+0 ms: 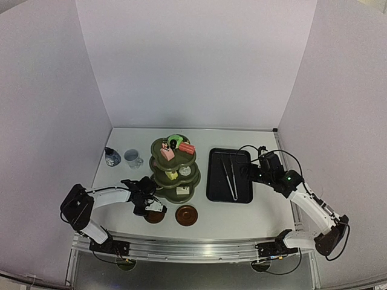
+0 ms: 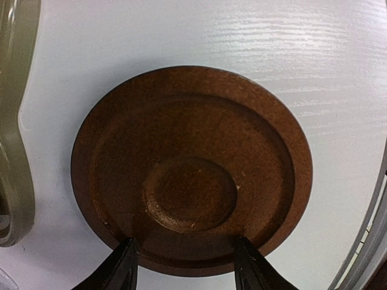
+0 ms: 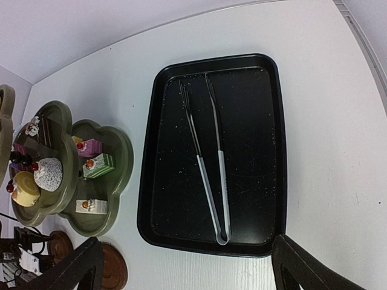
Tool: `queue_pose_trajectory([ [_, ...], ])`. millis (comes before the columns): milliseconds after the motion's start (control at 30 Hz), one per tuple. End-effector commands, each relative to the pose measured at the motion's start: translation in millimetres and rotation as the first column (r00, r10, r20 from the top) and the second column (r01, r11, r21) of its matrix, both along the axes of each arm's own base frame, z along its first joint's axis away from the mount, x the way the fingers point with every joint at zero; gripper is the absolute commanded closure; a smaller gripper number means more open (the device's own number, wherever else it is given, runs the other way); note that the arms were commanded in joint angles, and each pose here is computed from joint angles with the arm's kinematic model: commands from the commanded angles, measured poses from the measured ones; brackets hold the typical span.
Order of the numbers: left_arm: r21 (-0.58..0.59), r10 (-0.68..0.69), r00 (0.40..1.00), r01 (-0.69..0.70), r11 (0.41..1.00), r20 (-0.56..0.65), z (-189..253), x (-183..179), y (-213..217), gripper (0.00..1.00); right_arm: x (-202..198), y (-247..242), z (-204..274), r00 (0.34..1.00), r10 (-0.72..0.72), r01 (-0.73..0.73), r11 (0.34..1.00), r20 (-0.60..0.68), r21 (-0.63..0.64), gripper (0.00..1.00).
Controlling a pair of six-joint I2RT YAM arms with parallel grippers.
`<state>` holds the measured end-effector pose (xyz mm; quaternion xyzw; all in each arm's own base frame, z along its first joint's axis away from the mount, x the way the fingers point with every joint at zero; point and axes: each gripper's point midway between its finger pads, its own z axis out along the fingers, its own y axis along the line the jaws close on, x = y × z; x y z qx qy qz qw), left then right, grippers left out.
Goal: Serve the afternoon tea
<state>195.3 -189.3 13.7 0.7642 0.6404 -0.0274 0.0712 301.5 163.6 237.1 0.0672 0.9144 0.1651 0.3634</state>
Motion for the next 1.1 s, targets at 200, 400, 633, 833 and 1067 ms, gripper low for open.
queue_pose_trajectory([
  [200, -0.011, 0.11, 0.994, -0.11, 0.994, -0.008, 50.3, 16.2, -8.3, 0.36, 0.9, 3.2, 18.0, 0.999, 0.009, -0.009, 1.0, 0.034, 0.019, 0.06],
  [400, -0.062, 0.125, 0.992, -0.123, 0.99, 0.032, 98.1, 22.1, 2.1, 0.33, 4.5, 8.4, 15.4, 0.999, 0.025, -0.025, 1.0, 0.021, 0.014, 0.06],
  [633, -0.131, 0.262, 0.965, -0.26, 0.957, -0.001, 141.9, 39.2, 54.8, 0.32, 6.4, 12.1, 9.2, 0.999, 0.036, -0.036, 0.999, 0.001, 0.008, 0.06],
  [833, -0.206, 0.552, 0.83, -0.528, 0.824, 0.08, 170.5, 115.3, 109.1, 0.39, 6.0, 12.6, 5.6, 0.999, 0.042, -0.042, 0.999, -0.006, 0.002, 0.06],
  [1067, -0.358, 0.916, 0.37, -0.843, 0.402, 0.155, 192.3, 234.3, 188.6, 0.51, 3.2, 12.8, 3.4, 0.999, 0.046, -0.046, 0.999, -0.014, 0.01, 0.06],
])
